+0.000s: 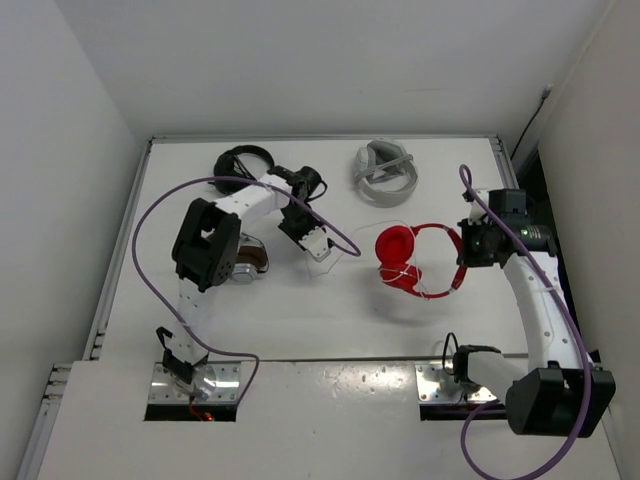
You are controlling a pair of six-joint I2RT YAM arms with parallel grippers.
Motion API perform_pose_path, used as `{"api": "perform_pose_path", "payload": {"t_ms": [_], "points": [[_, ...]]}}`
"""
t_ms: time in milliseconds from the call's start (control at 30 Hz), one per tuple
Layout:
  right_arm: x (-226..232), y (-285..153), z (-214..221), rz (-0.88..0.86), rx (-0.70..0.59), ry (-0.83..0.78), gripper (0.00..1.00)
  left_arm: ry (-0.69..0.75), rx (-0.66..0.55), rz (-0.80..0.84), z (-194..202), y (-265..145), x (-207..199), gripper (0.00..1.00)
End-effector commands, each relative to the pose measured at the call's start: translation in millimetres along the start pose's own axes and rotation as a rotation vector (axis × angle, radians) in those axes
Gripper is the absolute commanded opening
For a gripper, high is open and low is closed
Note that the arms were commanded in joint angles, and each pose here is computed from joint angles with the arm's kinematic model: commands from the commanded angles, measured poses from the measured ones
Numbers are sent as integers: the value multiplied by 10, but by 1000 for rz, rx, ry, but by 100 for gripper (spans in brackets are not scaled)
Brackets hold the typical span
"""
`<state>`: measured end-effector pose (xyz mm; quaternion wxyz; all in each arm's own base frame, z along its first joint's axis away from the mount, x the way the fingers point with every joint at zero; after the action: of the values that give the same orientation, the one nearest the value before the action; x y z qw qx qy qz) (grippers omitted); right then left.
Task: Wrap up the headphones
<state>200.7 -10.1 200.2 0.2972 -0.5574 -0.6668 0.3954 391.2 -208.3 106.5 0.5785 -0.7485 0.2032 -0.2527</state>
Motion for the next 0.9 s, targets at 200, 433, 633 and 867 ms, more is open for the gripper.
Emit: {"api": "perform_pose_path", "payload": {"t_ms": [200,433,633,867], "points": [[-59,-97,-199,-10,-106,27,0,76,23,29,29,113,152,36],[-66,-79,-197,-24,-102,26,0,100,28,55,20,217,176,34],[-89,-81,-192,-19,-102,24,0,132,61,100,75,304,124,23],[-110,-63,-185,-16,-93,33,0,134,71,98,97,402,26,0]]}}
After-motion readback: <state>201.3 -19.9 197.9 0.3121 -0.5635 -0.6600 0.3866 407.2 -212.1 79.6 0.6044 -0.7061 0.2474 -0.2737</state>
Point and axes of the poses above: each gripper's point midway between its finger pads, its own y axis out along the fingers, its own x axis along the line the jaws close on, z = x × y, the point moved 7 cm from there along -y, back along the fingers, and after that the axes turned 10 degrees about -y, right-handed, at the moved point
